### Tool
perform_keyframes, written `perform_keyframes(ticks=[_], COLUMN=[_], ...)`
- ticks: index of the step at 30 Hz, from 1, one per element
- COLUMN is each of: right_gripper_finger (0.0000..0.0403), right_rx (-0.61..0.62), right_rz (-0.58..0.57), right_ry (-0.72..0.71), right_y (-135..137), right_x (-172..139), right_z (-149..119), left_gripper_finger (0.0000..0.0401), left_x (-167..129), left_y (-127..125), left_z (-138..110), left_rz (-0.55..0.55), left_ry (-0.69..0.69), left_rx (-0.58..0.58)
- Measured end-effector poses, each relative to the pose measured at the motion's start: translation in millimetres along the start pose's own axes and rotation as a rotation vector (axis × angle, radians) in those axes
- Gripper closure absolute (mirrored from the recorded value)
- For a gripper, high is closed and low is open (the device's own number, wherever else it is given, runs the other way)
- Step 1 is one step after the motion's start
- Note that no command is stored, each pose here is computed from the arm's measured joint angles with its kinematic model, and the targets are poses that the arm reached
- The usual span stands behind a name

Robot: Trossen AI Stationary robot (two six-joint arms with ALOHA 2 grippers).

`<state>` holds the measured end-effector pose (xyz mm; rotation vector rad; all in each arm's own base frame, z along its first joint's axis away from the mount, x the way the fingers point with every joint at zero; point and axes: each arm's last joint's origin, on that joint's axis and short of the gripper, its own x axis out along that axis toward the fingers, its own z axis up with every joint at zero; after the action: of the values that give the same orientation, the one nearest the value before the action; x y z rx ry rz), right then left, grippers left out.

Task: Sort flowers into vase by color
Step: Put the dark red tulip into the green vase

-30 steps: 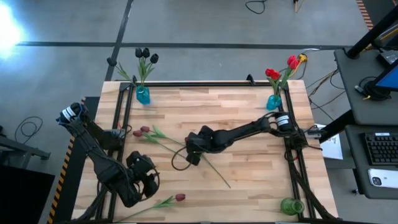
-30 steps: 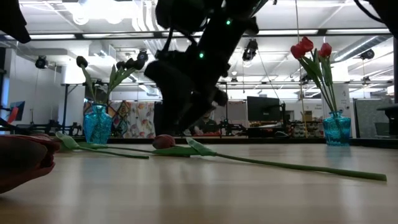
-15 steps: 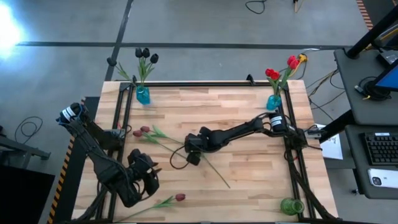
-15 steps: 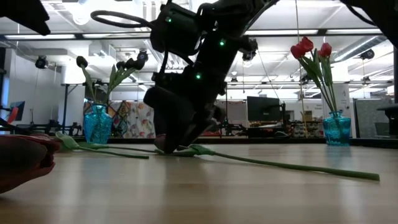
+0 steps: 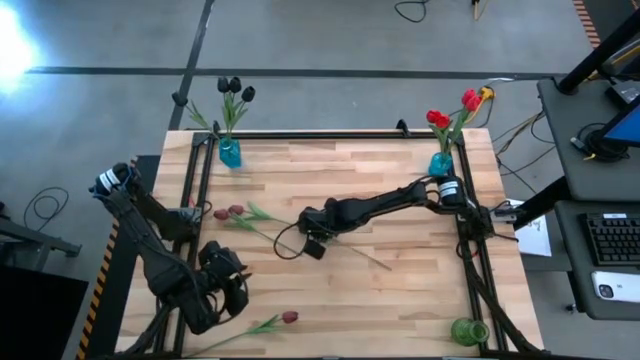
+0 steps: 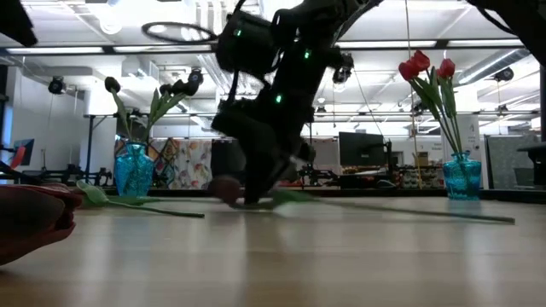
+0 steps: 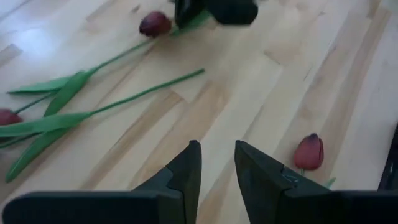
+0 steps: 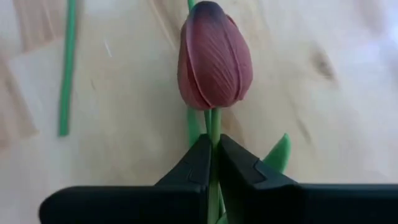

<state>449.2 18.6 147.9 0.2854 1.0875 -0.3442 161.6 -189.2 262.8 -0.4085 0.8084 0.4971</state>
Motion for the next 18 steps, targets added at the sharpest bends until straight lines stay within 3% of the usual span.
perform_keyframes(ticks=[10, 18], right_gripper_finger=[0.039, 0.039], right_rx=[0.042, 0.18], right_rz=[0.071, 0.119], right_ry=[-0.058, -0.017], right_y=[13.7, 29.5], right_x=[-112.9, -191.7], right_z=[-2.6, -38.2], left_gripper_finger=[0.0324, 0.0323], left_x=[-17.3, -17.5], left_y=[3.5, -9.0], left_z=[-11.5, -4.1], left_rz=[-0.055, -0.12], left_ry=[-0.014, -0.257], left_rx=[0.068, 0.133])
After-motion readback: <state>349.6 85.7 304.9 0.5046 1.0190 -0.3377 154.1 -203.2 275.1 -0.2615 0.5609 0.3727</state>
